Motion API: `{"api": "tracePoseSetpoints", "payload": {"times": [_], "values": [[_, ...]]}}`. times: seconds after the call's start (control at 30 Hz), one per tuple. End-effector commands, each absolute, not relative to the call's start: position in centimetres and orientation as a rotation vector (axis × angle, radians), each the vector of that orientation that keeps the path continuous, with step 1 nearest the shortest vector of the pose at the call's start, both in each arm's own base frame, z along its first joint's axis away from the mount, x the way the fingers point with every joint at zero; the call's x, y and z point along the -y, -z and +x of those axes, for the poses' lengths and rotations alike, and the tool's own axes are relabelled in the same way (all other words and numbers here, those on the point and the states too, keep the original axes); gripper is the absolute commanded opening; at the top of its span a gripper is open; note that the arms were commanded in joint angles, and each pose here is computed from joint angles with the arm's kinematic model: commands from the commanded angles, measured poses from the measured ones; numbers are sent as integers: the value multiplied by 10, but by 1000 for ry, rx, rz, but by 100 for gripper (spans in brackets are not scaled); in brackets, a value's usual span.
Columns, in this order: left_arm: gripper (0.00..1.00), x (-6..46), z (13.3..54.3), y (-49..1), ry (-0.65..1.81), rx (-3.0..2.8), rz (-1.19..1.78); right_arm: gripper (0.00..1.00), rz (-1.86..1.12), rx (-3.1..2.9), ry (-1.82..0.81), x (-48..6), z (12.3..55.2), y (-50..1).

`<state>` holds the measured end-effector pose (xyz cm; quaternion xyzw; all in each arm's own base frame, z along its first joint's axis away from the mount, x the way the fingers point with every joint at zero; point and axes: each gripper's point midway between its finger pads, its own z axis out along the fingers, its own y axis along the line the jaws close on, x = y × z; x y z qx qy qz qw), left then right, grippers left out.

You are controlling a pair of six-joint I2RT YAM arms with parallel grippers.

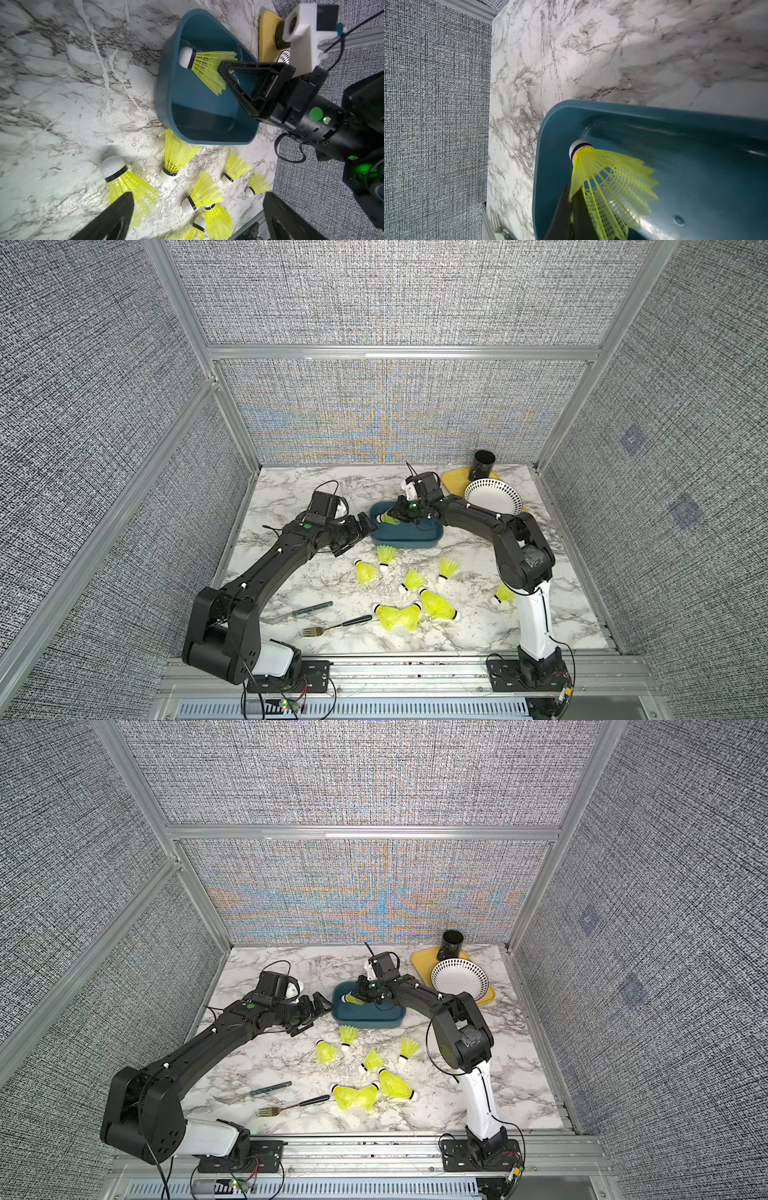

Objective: Put the shuttlecocks into the storage box
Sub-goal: Place the shuttlecock in the storage box.

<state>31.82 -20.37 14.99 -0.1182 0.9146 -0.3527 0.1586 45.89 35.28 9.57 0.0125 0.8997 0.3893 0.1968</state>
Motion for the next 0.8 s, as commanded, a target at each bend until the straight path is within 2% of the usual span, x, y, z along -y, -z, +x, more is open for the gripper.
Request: {"api": "tracePoseSetpoints", "payload": {"times": [0.0,0.63,0.67,0.77], "values": [[100,204,316,-148,1012,-2618,-316,0,35,-2508,-1085,-356,465,-95],[100,204,305,-145,1040,-2625,-317,0,21,-2540,-1036,-356,472,-75],[100,203,304,-145,1041,-2625,-320,2,19,-2544,-1031,-356,472,-75],[100,203,301,-144,1044,-2628,-318,20,1,-2544,-1020,-355,472,-78]]}}
